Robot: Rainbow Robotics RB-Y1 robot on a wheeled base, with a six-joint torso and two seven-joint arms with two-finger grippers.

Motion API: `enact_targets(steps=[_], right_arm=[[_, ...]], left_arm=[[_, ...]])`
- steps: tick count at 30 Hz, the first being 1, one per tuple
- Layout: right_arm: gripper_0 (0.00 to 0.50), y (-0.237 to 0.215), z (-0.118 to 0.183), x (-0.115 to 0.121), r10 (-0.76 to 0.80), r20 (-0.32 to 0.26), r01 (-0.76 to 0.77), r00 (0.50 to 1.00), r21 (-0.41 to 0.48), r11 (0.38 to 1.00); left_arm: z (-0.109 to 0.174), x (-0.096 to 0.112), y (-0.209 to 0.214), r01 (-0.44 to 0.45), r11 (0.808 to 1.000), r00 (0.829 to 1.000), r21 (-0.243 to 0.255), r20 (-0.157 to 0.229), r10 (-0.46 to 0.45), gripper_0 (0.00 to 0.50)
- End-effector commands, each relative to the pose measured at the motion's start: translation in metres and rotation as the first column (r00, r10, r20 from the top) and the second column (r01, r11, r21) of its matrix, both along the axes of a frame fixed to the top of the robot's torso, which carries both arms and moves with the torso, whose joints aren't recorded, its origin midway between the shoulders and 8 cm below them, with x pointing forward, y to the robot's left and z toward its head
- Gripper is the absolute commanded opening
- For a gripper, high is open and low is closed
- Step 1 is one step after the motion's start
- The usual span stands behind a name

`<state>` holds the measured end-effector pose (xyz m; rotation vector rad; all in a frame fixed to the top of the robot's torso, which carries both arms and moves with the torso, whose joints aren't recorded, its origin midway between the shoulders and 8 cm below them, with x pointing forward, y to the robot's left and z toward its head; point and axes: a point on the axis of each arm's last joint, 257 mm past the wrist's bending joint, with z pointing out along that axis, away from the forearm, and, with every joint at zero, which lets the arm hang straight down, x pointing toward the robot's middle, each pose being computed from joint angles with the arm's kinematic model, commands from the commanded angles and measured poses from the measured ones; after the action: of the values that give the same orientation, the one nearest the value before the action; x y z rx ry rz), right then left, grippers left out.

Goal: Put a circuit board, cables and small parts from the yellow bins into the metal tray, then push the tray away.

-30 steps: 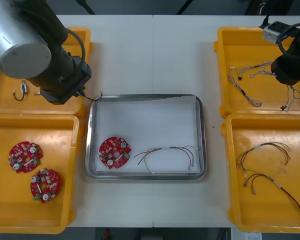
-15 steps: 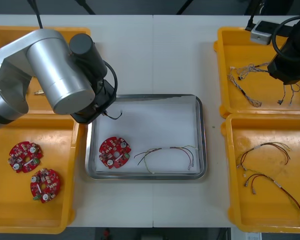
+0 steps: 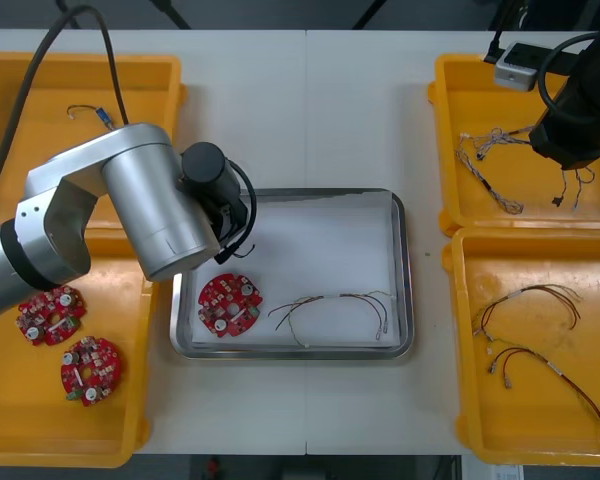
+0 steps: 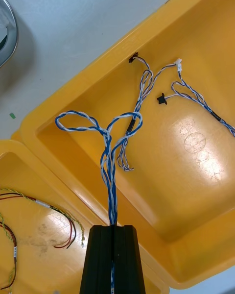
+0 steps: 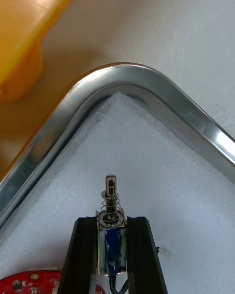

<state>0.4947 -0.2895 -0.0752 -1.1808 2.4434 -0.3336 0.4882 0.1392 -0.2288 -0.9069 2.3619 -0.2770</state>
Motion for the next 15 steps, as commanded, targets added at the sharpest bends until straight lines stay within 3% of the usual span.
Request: enact_targets(steps=[1,12,14,15], right_arm=[[0.0,0.008,0.024,0.008,0.033,0.065,-0.033,0.997,0.006,0.999],[0.0,0.008,0.024,0.008,0.033,0.065,-0.033,0.997,0.006,0.999],[0.0,0.008,0.024,0.008,0.033,0.065,-0.033,0.997,0.006,0.999],[0.0,0.008,0.024,0.008,0.033,0.065,-0.033,0.997,0.006,0.999]], left_arm=[[-0.011,0.007,-0.016,-0.025,0.997,1.0,-0.067,0.011,0.026,0.0],[-0.021,0.007,-0.017,-0.024,0.998,1.0,-0.061,0.009,0.025,0.018],[-0.022,0.006,-0.017,-0.022,0.998,1.0,-0.06,0.007,0.022,0.054],[-0.023,0.006,-0.017,-0.023,0.998,1.0,-0.058,0.007,0.024,0.102]])
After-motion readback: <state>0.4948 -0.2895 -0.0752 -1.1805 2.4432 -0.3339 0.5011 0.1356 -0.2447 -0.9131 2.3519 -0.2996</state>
